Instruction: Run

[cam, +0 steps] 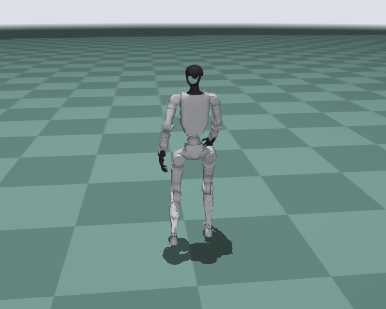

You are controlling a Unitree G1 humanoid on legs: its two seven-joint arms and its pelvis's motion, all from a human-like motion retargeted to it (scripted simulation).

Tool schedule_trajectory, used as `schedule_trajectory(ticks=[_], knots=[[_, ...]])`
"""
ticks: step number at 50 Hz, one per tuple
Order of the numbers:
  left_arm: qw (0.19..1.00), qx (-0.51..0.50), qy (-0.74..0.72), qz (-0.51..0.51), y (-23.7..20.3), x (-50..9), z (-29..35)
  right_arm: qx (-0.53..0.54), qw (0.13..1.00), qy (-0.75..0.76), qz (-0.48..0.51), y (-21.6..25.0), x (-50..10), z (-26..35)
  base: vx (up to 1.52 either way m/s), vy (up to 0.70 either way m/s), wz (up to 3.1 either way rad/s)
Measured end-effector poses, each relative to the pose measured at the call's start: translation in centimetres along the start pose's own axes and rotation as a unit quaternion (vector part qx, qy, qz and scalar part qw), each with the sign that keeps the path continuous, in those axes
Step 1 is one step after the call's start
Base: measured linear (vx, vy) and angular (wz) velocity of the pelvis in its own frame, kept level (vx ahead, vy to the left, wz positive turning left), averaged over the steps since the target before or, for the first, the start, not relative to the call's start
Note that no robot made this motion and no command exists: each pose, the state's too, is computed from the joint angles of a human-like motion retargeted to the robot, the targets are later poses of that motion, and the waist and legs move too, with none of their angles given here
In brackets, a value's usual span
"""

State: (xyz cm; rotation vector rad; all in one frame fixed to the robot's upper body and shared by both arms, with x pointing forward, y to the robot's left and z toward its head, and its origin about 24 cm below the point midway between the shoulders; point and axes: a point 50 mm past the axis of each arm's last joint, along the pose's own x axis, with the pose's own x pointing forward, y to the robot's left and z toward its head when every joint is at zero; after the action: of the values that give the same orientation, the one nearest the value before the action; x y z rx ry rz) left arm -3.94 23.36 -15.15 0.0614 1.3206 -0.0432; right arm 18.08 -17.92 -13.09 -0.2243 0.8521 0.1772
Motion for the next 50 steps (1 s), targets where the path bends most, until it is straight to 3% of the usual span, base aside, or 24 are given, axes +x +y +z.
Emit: schedule_trajectory(ticks=[10, 20, 40, 50], knots=[[0.995, 0.06, -0.083, 0.013, 0.0, 2.8, 8.7, 0.058, 0.984, 0.166, -0.038, -1.3, -2.8, -8.4, -0.43, 0.17, -1.05], [0.986, 0.004, -0.157, 0.064, 2.0, 3.0, 14.9, 0.101, 0.958, 0.267, -0.011, -0.8, -7.3, -15.1, -0.35, 0.05, -0.93], [0.991, 0.018, -0.131, -0.008, -0.5, 3.3, 11.9, -0.04, 0.996, 0.04, 0.07, 0.2, -1.4, -3.5, -0.13, -0.12, -1.0], [0.988, -0.007, -0.154, -0.009, -1.0, 3.1, 12.4, 0.023, 0.999, 0.028, 0.022, -2.5, -1.9, -3.3, 0.02, -0.02, -0.8]])
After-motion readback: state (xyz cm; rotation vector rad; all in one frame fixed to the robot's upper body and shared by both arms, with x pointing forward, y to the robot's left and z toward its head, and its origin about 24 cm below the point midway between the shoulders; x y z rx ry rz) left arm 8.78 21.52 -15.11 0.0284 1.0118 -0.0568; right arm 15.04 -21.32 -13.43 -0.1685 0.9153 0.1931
